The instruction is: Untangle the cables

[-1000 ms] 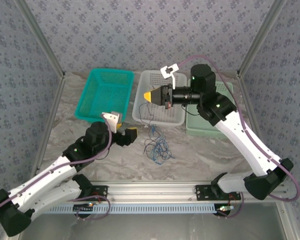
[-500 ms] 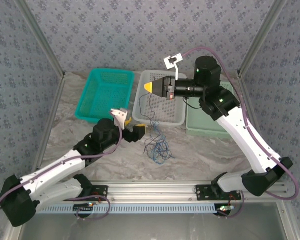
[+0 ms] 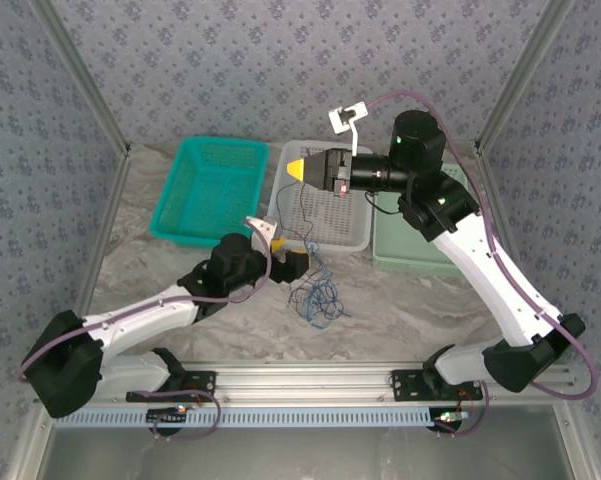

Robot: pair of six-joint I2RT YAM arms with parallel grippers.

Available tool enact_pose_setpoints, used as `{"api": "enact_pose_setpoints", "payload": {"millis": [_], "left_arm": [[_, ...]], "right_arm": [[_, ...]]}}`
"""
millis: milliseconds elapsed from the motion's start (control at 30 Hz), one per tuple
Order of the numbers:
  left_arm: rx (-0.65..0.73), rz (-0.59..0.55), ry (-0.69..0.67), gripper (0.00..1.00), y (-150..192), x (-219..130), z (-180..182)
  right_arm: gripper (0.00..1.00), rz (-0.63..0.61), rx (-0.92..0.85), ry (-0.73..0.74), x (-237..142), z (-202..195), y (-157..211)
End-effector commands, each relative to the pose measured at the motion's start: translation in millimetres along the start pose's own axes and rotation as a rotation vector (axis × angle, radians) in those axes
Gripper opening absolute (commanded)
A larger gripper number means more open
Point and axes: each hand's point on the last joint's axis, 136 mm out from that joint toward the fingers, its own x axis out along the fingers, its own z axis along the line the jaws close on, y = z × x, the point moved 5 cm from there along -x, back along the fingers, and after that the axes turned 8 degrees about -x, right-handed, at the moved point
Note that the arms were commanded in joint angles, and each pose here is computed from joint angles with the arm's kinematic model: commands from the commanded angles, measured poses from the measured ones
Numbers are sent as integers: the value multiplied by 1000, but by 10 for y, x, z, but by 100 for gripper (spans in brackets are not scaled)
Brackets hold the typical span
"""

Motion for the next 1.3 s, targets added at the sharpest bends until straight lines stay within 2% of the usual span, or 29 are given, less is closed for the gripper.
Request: {"api": "enact_pose_setpoints", "payload": {"millis": [0, 167, 400, 667, 967, 1267], "left_arm": [[9, -69, 116, 87, -280, 68, -308], [14, 41, 92, 76, -88, 334, -330], [5, 127, 44, 71, 227, 497, -246], [16, 266, -163, 57, 554, 572, 49], [-6, 346, -241, 52, 862, 527, 270], [10, 303, -252, 57, 761, 399, 243]], "right_arm": [[0, -21, -30, -50, -21, 164, -85], [0, -50, -36, -77, -26, 219, -125], [0, -87, -86, -77, -155, 422, -226], [0, -137, -163, -26, -430, 641, -381], [0, -179, -236, 47, -683, 810, -569], [0, -181, -239, 91, -679, 659, -645]]}}
